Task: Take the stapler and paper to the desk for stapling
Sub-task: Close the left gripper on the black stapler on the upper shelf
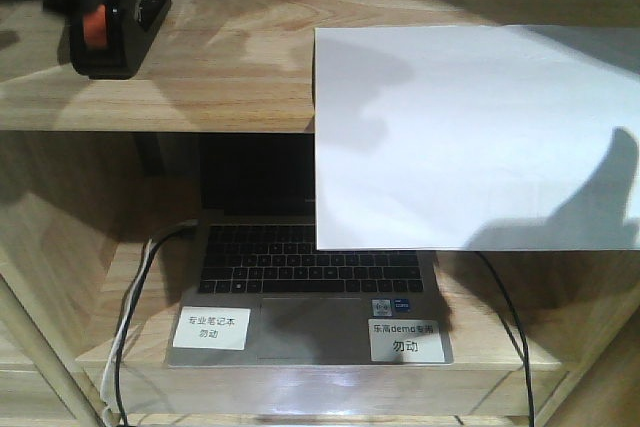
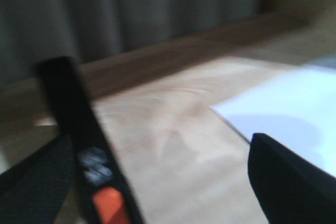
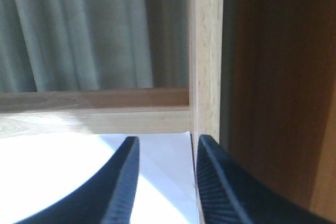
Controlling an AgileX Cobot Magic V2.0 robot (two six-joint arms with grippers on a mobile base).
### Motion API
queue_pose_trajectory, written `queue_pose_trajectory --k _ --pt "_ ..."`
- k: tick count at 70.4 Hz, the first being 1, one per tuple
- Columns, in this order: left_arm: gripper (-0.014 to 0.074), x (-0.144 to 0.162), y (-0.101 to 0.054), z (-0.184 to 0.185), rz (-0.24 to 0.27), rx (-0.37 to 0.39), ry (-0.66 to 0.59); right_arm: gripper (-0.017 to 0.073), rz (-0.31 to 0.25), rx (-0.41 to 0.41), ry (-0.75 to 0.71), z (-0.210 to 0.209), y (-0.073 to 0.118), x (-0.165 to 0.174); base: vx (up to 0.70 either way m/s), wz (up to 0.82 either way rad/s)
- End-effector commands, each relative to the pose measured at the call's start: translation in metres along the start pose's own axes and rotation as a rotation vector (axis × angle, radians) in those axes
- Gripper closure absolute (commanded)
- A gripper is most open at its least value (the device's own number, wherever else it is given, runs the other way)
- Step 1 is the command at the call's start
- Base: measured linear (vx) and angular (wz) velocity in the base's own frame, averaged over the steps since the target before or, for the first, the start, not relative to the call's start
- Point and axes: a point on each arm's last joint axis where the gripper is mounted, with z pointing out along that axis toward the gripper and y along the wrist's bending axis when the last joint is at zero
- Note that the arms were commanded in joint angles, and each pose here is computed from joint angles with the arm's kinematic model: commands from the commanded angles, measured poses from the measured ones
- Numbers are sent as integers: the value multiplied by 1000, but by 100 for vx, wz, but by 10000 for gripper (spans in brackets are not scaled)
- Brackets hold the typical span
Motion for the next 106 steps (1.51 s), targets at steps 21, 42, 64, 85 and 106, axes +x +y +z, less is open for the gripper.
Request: queue_pose_trajectory --k 21,42,64,85,106 --pt "-14 -42 8 27 -135 -183 36 318 -12 1 -87 0 0 -14 0 0" --pt "-4 -38 13 69 -210 -251 127 319 -12 1 -89 -1 0 -14 0 0" --pt "18 -29 21 90 -242 -291 177 318 -12 1 -88 -1 0 -14 0 0" --pt "20 -27 22 93 -242 -299 191 318 -12 1 -88 -1 0 -14 0 0" --pt "291 -27 29 93 -258 -312 191 318 -13 2 -88 -1 0 -14 0 0"
